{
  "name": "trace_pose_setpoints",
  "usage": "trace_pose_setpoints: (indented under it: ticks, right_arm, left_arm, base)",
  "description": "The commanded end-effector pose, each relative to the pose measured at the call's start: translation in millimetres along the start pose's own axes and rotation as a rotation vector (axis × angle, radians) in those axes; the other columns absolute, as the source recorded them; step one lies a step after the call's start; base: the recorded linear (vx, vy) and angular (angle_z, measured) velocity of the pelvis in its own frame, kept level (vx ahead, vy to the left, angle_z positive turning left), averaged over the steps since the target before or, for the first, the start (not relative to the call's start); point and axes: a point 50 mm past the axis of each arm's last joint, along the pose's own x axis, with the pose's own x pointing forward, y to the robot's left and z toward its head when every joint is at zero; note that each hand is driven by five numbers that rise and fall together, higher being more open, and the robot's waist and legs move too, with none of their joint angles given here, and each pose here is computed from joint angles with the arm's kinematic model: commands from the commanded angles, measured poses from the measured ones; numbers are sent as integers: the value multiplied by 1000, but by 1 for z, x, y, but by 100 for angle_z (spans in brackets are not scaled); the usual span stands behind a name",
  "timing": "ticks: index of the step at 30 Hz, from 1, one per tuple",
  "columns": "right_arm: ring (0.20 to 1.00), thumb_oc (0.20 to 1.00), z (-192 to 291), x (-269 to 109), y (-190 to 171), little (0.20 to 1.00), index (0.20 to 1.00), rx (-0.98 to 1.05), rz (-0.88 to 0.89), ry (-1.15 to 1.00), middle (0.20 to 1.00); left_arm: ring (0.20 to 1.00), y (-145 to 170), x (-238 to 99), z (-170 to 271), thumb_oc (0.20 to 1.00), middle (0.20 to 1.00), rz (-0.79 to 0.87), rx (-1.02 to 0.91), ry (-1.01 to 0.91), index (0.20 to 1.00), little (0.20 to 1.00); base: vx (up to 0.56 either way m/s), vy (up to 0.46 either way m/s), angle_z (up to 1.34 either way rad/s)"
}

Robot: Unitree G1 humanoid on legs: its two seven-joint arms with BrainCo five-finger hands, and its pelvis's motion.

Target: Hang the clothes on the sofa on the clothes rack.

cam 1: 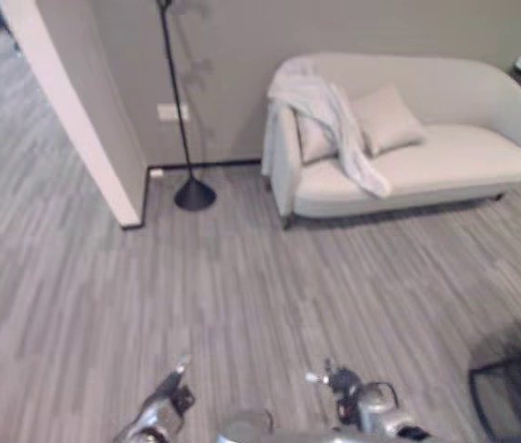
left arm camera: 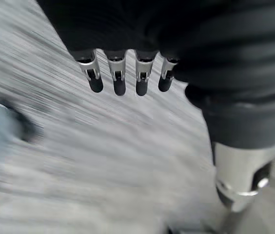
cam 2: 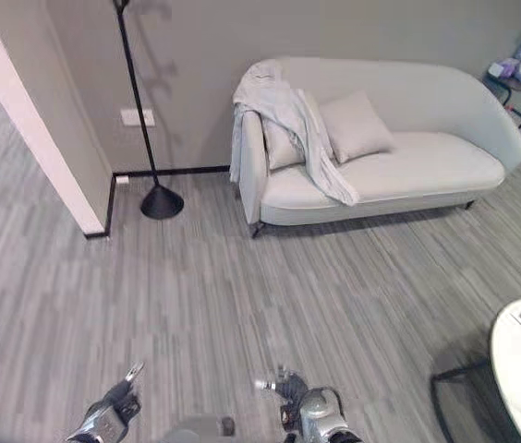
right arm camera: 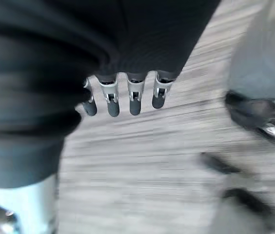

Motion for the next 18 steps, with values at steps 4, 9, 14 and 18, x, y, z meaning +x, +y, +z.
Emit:
trace_pose_setpoints:
  ticks: [4, 9, 14, 18]
  right_arm:
    - [1000, 1000, 55, 4, -15, 1000, 1000, -199, -104, -166, 1000]
    - [1000, 1000, 57, 6, -9, 1000, 1000, -302, -116, -153, 1000]
    - [1000, 1000, 98, 6, -12, 1000, 1000, -389, -168, -275, 1000]
    - [1000, 1000, 120, 1, -19, 1000, 1000, -342, -126, -350, 1000]
  left_arm:
    - [1000, 60, -12, -20, 1000, 1000, 203, 23, 53, 1000, 1000]
    - [1000, 75, -21, -47, 1000, 1000, 303, -96, 144, 1000, 1000]
    - [1000, 56, -16, -38, 1000, 1000, 249, -54, 97, 1000, 1000]
    - [1000, 62, -15, -22, 1000, 1000, 243, -74, 33, 1000, 1000]
  base:
    - [707, -74, 98]
    - [774, -151, 92]
    - [433, -261, -4]
    - [479, 54, -24]
